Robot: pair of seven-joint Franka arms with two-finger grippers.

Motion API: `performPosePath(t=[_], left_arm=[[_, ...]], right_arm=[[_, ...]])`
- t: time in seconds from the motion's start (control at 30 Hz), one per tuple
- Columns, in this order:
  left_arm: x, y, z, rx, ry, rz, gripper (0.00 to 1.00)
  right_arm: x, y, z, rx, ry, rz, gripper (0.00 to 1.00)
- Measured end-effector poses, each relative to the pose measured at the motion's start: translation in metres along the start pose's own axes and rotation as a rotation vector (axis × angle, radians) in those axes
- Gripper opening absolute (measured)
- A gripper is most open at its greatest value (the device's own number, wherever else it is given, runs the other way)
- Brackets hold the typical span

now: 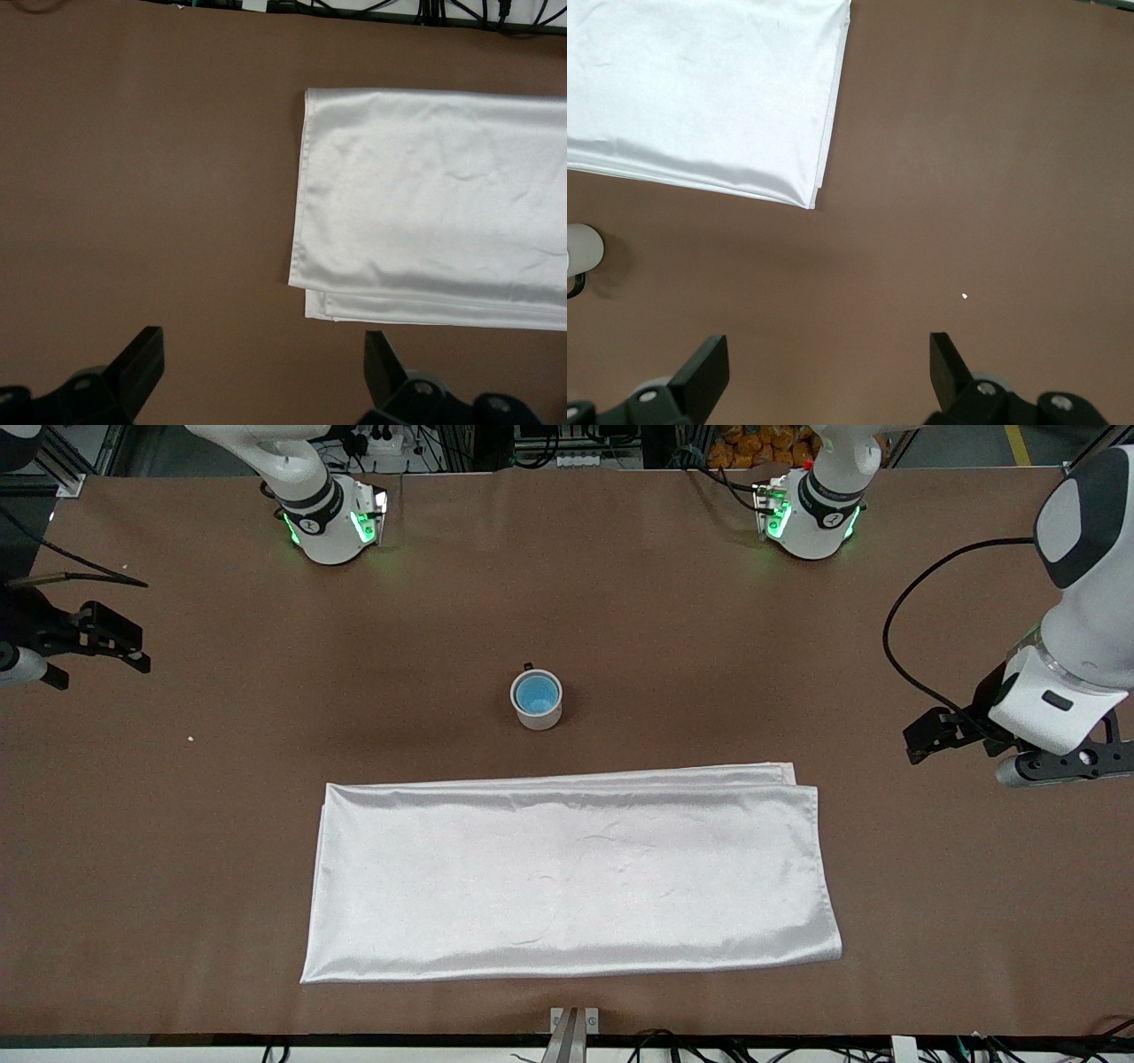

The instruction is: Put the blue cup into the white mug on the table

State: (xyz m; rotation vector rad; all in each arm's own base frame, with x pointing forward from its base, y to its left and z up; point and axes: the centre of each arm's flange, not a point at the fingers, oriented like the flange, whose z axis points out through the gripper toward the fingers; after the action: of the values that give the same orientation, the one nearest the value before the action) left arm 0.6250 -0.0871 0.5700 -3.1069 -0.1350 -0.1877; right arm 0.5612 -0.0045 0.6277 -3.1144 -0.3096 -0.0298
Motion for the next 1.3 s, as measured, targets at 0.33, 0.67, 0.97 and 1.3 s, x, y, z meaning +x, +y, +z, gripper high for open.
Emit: performPosePath(t=[0.33,0.67,0.97,1.3], left_arm=[[-0.004,-0.013,-0.013,0.008,0.002,0.0,1.0],[-0.005,-0.028,-0.022,0.01,0.009,0.005,1.0],[-0.005,-0.045,-0.026,0.025,0.013,0.027,1.0],[-0.017,-0.045,-0.036,0.031,0.002,0.038,1.0]], right_arm=[[0.001,-0.006,-0.002,0.0,0.002,0.171,1.0],[0.0,-0.007,-0.007,-0.001,0.008,0.184,1.0],[-0.003,-0.007,-0.008,0.0,0.002,0.189,1.0],[-0.004,-0.007,-0.011,-0.001,0.004,0.191,1.0]])
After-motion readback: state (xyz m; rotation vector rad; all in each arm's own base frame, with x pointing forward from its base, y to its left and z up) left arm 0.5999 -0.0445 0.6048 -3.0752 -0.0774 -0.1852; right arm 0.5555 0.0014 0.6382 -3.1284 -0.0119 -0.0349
